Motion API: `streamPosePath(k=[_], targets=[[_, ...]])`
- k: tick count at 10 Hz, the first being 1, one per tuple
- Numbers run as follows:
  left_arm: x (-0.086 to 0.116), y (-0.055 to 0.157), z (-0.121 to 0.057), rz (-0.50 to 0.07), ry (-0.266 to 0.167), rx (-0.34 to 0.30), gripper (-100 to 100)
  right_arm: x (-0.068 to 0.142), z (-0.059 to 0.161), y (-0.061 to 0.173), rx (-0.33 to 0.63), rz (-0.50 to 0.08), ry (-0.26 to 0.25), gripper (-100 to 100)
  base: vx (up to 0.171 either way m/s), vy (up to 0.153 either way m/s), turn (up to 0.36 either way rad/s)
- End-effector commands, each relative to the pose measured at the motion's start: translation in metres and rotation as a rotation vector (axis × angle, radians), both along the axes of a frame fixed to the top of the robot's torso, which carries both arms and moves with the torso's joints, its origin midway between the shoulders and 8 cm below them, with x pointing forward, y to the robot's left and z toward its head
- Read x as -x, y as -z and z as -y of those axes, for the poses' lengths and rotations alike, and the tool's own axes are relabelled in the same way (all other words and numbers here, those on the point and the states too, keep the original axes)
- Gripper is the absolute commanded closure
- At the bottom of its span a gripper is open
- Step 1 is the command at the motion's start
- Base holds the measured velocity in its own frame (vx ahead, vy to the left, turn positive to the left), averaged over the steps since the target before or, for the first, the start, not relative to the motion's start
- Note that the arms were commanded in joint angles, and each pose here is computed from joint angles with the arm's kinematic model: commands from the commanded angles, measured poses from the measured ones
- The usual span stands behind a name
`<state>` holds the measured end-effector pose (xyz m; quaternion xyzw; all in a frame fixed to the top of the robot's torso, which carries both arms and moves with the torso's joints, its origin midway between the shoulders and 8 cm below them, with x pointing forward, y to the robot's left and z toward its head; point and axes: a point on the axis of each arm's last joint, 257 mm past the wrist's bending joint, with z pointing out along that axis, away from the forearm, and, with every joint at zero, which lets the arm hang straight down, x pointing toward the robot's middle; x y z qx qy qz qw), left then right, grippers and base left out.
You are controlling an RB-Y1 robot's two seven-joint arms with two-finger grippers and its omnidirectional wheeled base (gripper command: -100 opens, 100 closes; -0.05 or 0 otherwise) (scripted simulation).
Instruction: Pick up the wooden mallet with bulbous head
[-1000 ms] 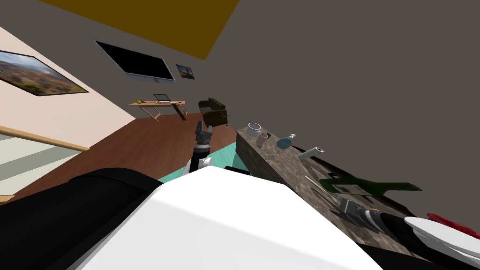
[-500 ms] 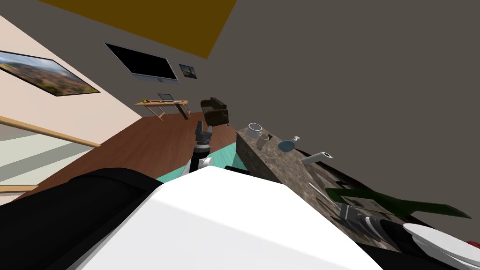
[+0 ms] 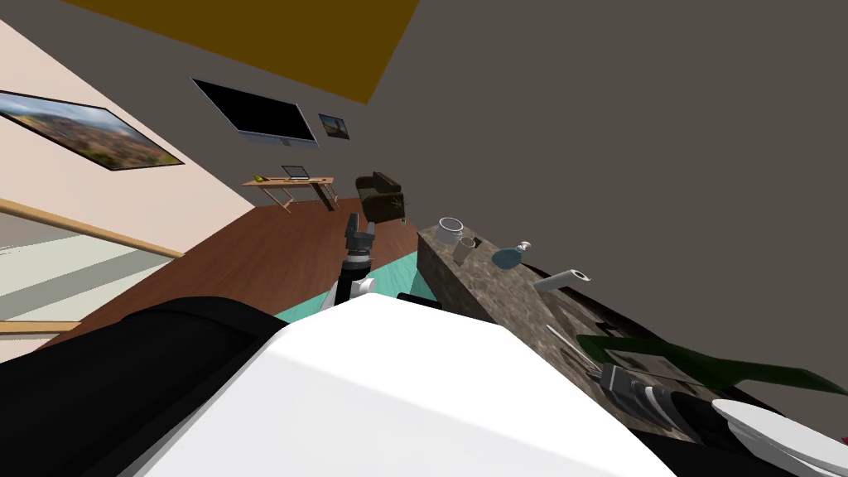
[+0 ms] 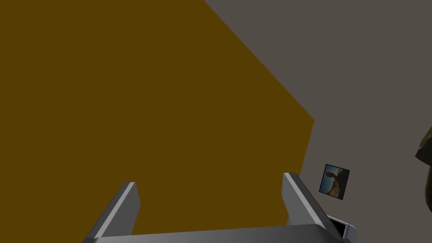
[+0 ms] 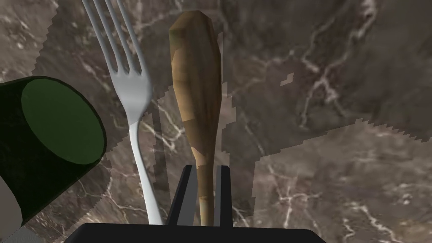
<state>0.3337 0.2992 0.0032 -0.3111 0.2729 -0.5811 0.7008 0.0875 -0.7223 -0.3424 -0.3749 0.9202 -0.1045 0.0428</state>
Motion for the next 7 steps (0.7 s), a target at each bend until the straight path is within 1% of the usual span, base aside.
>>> streamPosePath(k=[1,2,3,4,5,6,7], targets=[[0.000,0.000,0.000,0.000,0.000,0.000,0,0.000,0.000,0.000,0.000,0.000,0.000,100,0.000,0.000,0.000],[0.000,0.000,0.000,0.000,0.000,0.000,0,0.000,0.000,0.000,0.000,0.000,0.000,100,0.000,0.000,0.000],[0.000,0.000,0.000,0.000,0.000,0.000,0,0.000,0.000,0.000,0.000,-0.001,0.000,0,0.000,0.000,0.000],[0.000,0.000,0.000,0.000,0.000,0.000,0,-0.009,0.001,-0.010,0.002,-0.001,-0.009,100,-0.001,0.015,-0.091],[0.000,0.000,0.000,0.000,0.000,0.000,0,-0.013,0.002,-0.016,0.003,-0.002,-0.014,100,-0.009,0.032,-0.119],[0.000,0.000,0.000,0.000,0.000,0.000,0,-0.011,0.002,-0.012,0.003,-0.001,-0.013,100,-0.005,0.016,-0.023],[0.000,0.000,0.000,0.000,0.000,0.000,0,-0.011,0.002,-0.013,0.003,-0.002,-0.012,0,0.000,0.000,0.000]])
